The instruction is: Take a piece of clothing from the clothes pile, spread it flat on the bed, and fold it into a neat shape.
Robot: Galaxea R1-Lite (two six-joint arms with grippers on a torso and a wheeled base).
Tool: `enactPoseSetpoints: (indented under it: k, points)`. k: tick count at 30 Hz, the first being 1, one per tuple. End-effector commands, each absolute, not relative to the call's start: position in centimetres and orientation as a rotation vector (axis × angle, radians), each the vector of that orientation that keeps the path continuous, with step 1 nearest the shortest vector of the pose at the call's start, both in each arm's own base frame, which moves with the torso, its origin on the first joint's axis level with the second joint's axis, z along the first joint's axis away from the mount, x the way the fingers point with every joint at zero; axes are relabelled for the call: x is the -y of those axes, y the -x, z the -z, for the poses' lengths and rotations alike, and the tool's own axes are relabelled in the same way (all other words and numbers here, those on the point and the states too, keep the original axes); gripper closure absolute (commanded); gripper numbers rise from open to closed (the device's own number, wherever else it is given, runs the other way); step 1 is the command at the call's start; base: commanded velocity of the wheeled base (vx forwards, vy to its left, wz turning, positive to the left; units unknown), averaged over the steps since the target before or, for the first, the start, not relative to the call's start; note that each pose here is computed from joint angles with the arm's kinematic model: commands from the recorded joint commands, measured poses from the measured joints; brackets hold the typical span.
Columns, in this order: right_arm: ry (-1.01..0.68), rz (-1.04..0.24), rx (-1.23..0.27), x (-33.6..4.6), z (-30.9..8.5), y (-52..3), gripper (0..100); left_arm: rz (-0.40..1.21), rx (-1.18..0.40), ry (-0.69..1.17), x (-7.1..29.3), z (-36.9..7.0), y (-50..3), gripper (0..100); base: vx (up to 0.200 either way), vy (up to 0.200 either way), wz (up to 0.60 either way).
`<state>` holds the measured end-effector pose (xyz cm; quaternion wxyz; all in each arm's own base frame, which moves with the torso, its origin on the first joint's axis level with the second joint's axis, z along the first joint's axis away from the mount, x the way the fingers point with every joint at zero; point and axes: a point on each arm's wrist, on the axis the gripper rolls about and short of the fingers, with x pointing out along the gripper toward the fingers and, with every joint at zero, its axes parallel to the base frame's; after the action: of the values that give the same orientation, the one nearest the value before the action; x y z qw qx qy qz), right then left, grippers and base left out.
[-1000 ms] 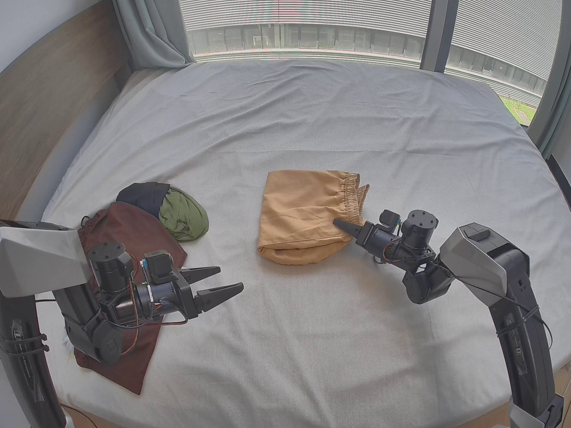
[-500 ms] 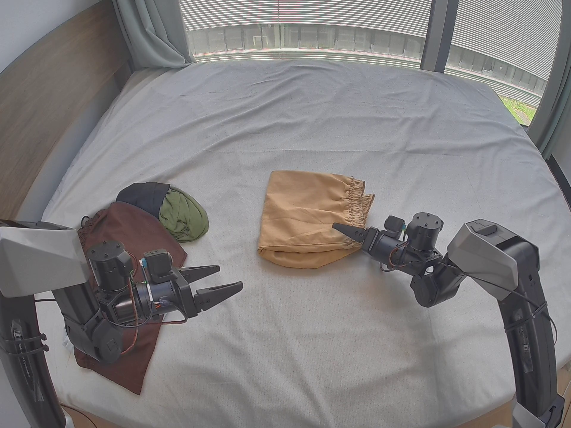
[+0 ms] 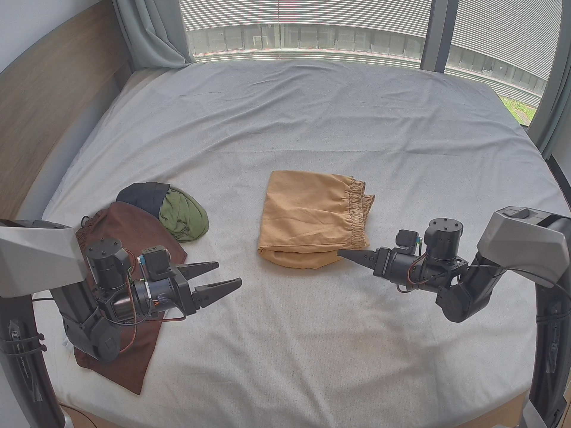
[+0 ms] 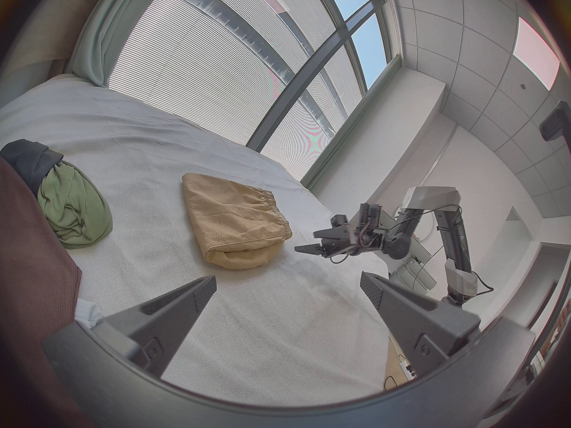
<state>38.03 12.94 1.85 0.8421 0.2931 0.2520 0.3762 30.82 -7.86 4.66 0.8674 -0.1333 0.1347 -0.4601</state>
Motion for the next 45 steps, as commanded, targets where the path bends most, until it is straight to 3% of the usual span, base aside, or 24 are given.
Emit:
enactPoseSetpoints:
  k: [1, 9, 26, 33, 45]
  points:
    - [-0.585, -0.882, -0.434, -13.9, -7.3, -35.8, 0, 0.964, -0.271, 0.276, 7.8, -5.0, -30.8, 0, 0.000, 0.000, 0.00]
    - [-0.615, -0.936, -0.307, -14.6, -10.6, -38.7, 0, 0.966, -0.249, 0.271, 7.8, -5.7, -30.6, 0, 0.000, 0.000, 0.00]
    - [-0.634, -0.844, -0.323, -13.8, -4.9, -47.6, 0, 0.966, -0.260, 0.274, 7.8, -5.4, -30.7, 0, 0.000, 0.000, 0.00]
    - [-0.631, -0.823, -0.369, -13.8, -1.9, -48.0, 0, 0.970, -0.264, 0.274, 7.9, -5.3, -30.6, 0, 0.000, 0.000, 0.00]
    - [-0.628, -0.829, -0.356, -13.8, -2.1, -47.8, 0, 0.967, -0.264, 0.274, 7.9, -5.3, -30.6, 0, 0.000, 0.000, 0.00]
